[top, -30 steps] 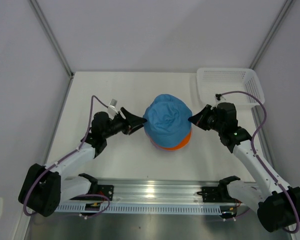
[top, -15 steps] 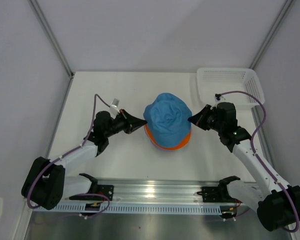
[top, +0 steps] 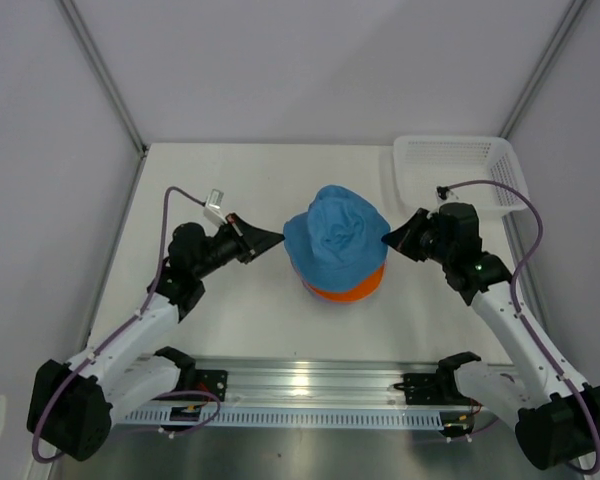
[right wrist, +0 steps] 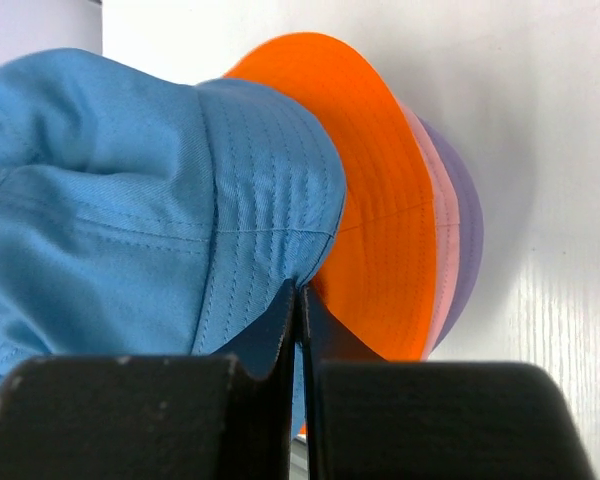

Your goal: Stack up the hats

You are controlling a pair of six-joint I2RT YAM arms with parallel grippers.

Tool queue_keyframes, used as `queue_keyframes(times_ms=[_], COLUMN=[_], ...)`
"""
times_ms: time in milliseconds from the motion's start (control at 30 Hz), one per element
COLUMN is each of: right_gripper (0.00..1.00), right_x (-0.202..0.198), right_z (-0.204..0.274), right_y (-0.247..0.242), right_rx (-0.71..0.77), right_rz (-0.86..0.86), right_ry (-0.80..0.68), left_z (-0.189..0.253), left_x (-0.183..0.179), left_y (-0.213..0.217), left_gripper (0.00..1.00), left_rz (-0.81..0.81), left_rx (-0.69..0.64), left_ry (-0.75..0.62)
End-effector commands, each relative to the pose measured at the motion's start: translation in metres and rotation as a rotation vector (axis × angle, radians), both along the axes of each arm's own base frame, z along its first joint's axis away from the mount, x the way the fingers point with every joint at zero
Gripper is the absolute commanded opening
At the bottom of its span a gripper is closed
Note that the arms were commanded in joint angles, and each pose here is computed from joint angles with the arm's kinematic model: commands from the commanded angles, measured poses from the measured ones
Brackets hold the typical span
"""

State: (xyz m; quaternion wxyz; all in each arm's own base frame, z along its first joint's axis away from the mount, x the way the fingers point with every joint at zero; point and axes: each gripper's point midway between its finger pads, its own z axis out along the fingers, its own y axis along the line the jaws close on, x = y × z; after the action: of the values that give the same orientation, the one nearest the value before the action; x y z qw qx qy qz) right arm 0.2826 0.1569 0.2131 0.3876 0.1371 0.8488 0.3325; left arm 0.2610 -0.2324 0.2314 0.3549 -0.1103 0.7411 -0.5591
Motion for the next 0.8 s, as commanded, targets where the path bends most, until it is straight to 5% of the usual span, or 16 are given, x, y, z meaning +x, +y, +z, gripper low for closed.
queue_keyframes(times_ms=[0, 267, 767], right_gripper=[0.0, 0.0, 0.0], right_x=[-0.002, -0.009, -0.031], right_z=[0.037, 0.043, -0.031], right_y=[-0.004, -0.011, -0.035], right_rx=[-0.004, -0.012, -0.066], right_rz=[-0.008, -0.033, -0.154], right_ry=[-0.069, -0.085, 0.068], left_z=[0.034, 0.023, -0.014], left_x=[-0.001, -0.004, -0.001], left_y=[0.002, -0.004, -0.022], left_gripper=[0.01, 0.01, 0.01], left_rz=[-0.002, -0.042, -0.098], left_rx=[0.053, 0.059, 0.194], left_ry=[-0.122, -0.084, -0.028])
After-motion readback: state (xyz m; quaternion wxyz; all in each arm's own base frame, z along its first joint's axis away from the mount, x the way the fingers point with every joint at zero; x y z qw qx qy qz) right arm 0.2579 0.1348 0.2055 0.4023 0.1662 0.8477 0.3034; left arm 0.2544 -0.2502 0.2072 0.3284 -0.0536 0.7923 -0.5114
